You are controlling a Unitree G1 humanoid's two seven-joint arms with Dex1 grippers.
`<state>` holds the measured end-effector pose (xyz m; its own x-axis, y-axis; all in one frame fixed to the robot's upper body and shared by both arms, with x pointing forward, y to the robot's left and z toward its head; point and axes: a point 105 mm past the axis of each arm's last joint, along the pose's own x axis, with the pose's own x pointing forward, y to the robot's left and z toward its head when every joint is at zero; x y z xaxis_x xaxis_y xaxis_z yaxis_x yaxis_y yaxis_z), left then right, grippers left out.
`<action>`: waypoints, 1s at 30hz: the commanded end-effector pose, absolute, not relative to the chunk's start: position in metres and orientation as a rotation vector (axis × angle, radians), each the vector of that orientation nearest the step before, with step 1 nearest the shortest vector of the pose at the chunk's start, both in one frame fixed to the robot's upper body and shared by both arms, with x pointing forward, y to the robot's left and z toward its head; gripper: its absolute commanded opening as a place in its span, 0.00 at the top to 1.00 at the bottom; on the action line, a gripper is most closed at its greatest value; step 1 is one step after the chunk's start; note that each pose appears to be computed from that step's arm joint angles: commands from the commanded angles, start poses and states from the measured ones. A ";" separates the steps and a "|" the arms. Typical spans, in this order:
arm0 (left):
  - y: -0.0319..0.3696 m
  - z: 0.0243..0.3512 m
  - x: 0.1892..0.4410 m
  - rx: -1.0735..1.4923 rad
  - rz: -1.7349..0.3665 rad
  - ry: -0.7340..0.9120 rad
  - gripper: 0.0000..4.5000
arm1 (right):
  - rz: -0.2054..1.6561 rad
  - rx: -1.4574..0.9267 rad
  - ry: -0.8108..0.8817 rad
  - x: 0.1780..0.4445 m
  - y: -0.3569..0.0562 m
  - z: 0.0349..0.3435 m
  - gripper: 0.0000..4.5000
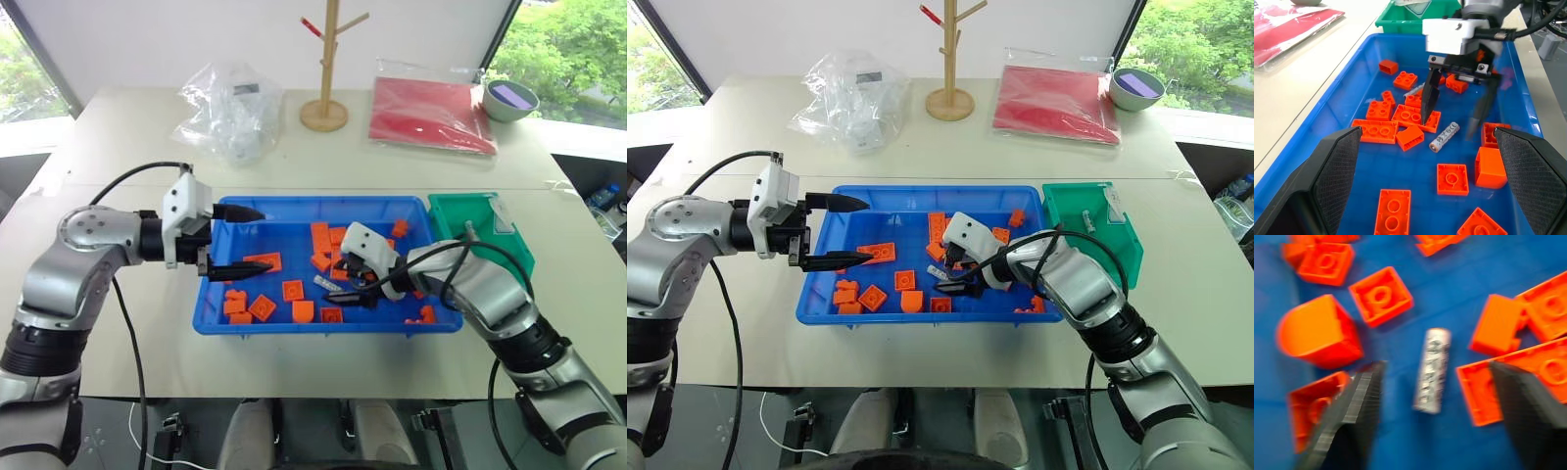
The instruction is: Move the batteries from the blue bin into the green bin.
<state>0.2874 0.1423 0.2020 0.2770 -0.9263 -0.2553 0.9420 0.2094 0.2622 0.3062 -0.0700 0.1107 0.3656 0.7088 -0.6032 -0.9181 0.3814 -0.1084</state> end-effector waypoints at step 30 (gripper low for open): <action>0.142 0.216 0.287 0.422 -1.289 -0.002 0.00 | 1.183 -0.566 0.428 0.301 -0.048 0.120 0.63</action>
